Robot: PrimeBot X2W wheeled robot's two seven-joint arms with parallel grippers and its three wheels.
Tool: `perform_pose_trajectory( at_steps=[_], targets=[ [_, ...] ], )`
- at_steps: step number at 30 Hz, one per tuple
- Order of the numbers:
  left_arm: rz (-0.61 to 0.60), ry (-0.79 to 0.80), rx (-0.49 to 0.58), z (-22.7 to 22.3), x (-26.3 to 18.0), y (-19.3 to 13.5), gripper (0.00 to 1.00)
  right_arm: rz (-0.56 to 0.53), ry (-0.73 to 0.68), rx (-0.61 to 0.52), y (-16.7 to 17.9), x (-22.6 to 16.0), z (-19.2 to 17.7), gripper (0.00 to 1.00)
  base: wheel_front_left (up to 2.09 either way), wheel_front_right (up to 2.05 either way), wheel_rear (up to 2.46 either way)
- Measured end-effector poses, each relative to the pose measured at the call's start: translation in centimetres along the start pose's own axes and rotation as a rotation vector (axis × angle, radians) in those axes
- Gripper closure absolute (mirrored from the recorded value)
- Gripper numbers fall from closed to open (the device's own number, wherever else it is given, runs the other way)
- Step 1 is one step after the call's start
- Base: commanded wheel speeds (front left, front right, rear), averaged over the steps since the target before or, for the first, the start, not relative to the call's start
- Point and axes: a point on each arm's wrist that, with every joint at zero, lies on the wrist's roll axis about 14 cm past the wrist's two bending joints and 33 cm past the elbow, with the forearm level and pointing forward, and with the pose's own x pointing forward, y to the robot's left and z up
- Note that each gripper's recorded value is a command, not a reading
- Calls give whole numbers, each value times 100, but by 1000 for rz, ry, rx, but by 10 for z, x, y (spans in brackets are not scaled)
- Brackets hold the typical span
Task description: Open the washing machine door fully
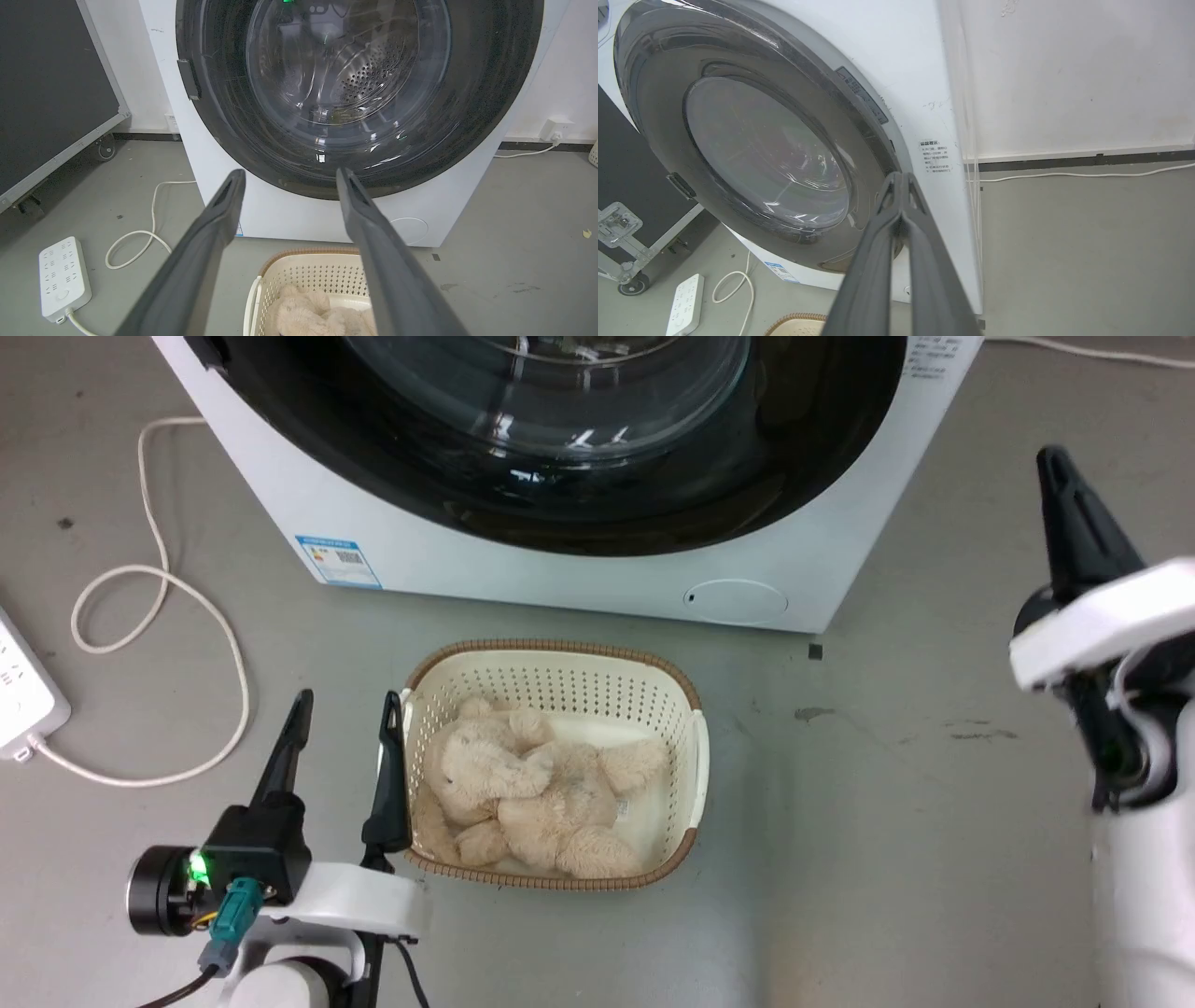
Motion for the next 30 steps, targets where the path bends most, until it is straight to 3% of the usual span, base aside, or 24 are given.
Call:
perform_pose_trajectory(
  at_steps=[17, 30],
  targets=[
    [10, -12, 0, -10, 15, 3, 0, -31, 165, 435, -13, 74, -22, 100, 0, 0, 0],
    [22, -21, 3, -16, 22, 7, 0, 11, 300, 612, 0, 116, -37, 100, 0, 0, 0]
  ],
)
